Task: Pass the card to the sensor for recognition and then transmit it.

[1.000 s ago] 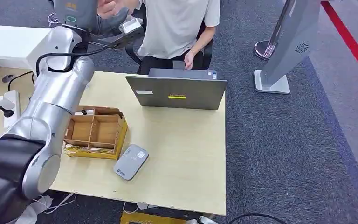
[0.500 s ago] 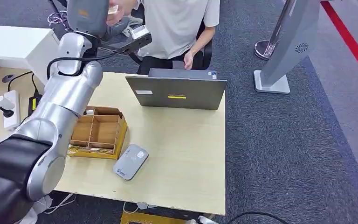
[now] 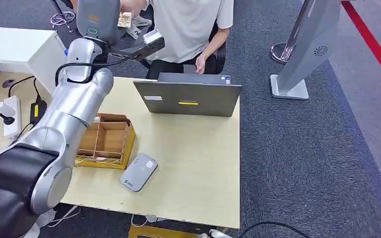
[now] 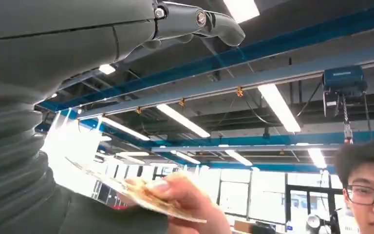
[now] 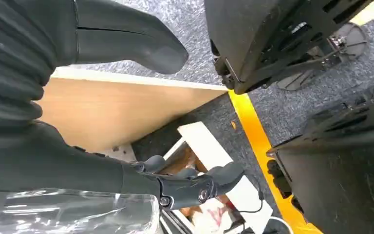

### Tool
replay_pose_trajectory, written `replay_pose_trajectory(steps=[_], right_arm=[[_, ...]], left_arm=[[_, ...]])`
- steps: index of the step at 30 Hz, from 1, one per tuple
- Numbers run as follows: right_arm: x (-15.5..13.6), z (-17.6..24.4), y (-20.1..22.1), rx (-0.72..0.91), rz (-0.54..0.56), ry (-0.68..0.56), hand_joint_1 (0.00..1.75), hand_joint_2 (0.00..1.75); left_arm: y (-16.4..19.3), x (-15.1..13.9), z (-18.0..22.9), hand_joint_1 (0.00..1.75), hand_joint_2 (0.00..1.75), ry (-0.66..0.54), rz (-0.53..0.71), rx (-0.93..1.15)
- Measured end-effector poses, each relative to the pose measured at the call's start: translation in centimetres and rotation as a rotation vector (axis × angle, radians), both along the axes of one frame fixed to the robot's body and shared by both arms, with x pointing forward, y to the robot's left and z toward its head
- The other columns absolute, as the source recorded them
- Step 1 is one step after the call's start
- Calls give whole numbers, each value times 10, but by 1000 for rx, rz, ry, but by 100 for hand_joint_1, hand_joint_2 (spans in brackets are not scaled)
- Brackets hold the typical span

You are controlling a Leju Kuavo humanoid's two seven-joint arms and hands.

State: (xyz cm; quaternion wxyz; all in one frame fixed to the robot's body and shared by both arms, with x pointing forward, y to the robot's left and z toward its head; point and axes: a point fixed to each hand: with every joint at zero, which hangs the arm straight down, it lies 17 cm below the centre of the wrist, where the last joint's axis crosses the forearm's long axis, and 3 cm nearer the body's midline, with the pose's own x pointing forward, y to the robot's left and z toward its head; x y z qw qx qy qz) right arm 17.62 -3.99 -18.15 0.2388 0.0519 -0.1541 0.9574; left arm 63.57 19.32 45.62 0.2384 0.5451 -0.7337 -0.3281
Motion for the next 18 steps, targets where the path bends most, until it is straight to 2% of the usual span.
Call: replay_pose_trajectory(steps=[18], right_arm=[[-1, -1, -5, -9, 119, -14, 0, 175]], left_arm=[[-3, 5, -25, 175, 175, 62, -26, 37]])
